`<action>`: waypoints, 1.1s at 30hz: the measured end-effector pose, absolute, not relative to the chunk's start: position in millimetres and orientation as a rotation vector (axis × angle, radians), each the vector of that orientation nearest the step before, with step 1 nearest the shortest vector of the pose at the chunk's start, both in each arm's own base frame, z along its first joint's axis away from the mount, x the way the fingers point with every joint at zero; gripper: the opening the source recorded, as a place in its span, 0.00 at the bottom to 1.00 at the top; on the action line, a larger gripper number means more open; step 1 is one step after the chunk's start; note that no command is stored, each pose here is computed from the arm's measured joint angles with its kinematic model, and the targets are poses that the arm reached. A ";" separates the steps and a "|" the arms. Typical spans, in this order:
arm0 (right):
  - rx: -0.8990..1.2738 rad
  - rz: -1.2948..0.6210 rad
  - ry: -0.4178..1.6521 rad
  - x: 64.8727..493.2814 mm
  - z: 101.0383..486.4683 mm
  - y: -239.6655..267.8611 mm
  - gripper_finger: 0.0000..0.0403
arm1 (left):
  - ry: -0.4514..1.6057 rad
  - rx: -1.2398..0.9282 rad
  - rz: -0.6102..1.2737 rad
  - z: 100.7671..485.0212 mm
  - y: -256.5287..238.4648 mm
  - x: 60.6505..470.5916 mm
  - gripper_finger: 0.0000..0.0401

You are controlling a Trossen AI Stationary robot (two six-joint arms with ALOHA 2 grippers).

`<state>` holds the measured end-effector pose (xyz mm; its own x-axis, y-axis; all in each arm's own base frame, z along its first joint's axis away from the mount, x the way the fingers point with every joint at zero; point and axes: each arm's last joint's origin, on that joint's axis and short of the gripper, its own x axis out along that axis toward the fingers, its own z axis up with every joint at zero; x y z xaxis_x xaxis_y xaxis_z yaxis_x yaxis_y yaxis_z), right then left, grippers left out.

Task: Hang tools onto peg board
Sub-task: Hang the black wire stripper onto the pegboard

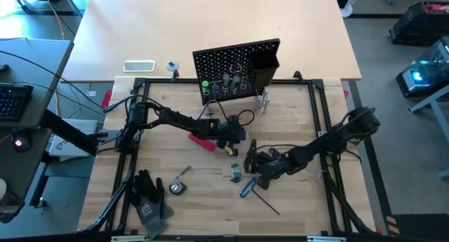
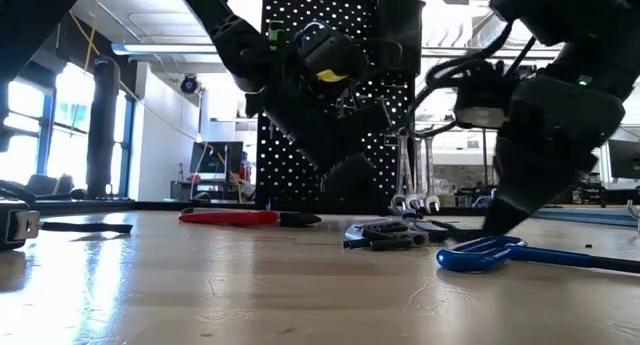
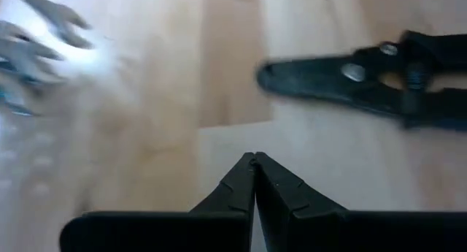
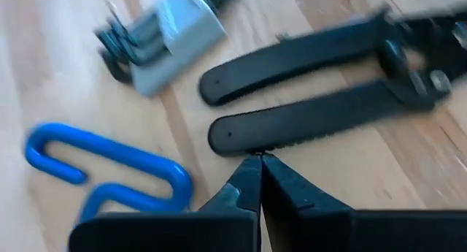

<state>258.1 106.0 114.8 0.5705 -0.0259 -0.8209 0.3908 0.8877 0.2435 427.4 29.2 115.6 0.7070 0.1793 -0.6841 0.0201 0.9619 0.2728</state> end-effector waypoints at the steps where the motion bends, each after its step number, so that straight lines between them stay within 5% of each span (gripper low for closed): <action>1: 0.429 -0.246 0.913 260.9 115.2 105.9 0.00 | 0.787 0.248 0.062 114.8 28.3 426.9 0.01; 11: 0.397 -0.182 0.833 279.4 106.5 97.4 0.00 | 0.836 0.210 -0.023 110.9 17.9 423.5 0.01; 17: 0.343 -0.131 0.768 272.1 137.0 99.7 0.00 | 0.886 0.267 -0.005 116.6 14.9 418.4 0.02; 25: 0.198 -0.426 0.863 238.5 159.3 71.6 0.00 | 0.822 0.210 -0.054 137.3 9.5 417.3 0.16; 33: 0.160 -0.453 0.918 249.8 148.6 46.7 0.00 | 0.810 0.125 -0.144 137.6 -3.9 417.4 0.27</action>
